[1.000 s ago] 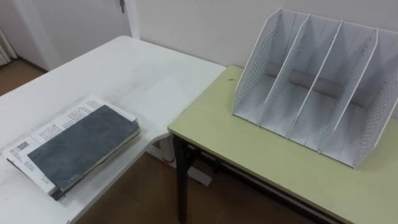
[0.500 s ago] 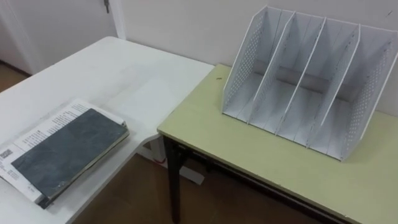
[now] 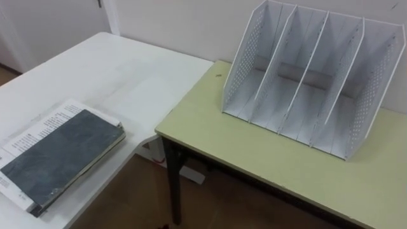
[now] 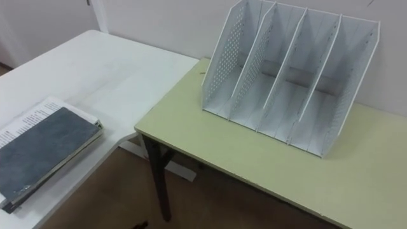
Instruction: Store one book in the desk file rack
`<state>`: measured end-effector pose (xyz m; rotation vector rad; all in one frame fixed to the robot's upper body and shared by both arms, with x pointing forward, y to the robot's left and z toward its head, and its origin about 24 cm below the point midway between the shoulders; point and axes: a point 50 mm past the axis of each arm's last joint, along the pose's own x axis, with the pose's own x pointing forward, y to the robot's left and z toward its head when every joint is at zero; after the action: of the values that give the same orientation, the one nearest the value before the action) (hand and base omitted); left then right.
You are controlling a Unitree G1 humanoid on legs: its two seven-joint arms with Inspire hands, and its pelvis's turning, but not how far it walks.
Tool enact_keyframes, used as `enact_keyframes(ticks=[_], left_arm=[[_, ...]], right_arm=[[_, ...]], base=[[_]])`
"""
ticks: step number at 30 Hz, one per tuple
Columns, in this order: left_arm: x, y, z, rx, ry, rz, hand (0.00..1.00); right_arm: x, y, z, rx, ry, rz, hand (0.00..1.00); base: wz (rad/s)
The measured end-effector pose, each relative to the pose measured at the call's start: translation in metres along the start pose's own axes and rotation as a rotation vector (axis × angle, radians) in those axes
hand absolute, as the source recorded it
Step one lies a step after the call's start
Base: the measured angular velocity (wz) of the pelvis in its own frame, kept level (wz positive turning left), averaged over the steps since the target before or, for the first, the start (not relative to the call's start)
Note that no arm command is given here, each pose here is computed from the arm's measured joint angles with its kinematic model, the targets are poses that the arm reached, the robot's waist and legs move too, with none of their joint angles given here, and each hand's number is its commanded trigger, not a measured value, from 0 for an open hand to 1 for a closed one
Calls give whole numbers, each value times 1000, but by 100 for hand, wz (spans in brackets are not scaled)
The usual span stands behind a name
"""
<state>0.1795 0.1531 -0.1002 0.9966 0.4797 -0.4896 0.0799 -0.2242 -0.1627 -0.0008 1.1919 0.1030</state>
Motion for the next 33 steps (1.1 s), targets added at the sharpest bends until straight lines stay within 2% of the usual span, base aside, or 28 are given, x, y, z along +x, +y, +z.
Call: enact_keyframes(ticks=[6, 11, 14, 16, 19, 23, 28, 33], left_arm=[[0, 25, 25, 12, -118, 125, 0], [-1, 35, 32, 39, -154, 178, 0], [-8, 55, 44, 109, -219, 263, 0], [-17, 73, 56, 148, -281, 366, 0], [-25, 87, 69, 160, -338, 482, 0], [-27, 92, 72, 173, -351, 541, 0], [-37, 107, 81, 169, -399, 670, 0], [-42, 116, 81, 182, -400, 742, 0]], right_arm=[[0, -1, 1, -23, 1, -20, 0], [1, 0, 4, -49, 0, -27, 0], [1, 0, 4, -48, 1, -31, 0], [1, 0, 4, -48, 4, -32, 0], [1, 0, 3, -45, 11, -36, 0], [1, 0, 2, -40, 15, -38, 0], [1, 1, 1, -28, 17, -41, 0], [2, 2, -1, -22, 25, -63, 0]], base=[[1], [1], [9], [7], [6], [1], [2], [0]])
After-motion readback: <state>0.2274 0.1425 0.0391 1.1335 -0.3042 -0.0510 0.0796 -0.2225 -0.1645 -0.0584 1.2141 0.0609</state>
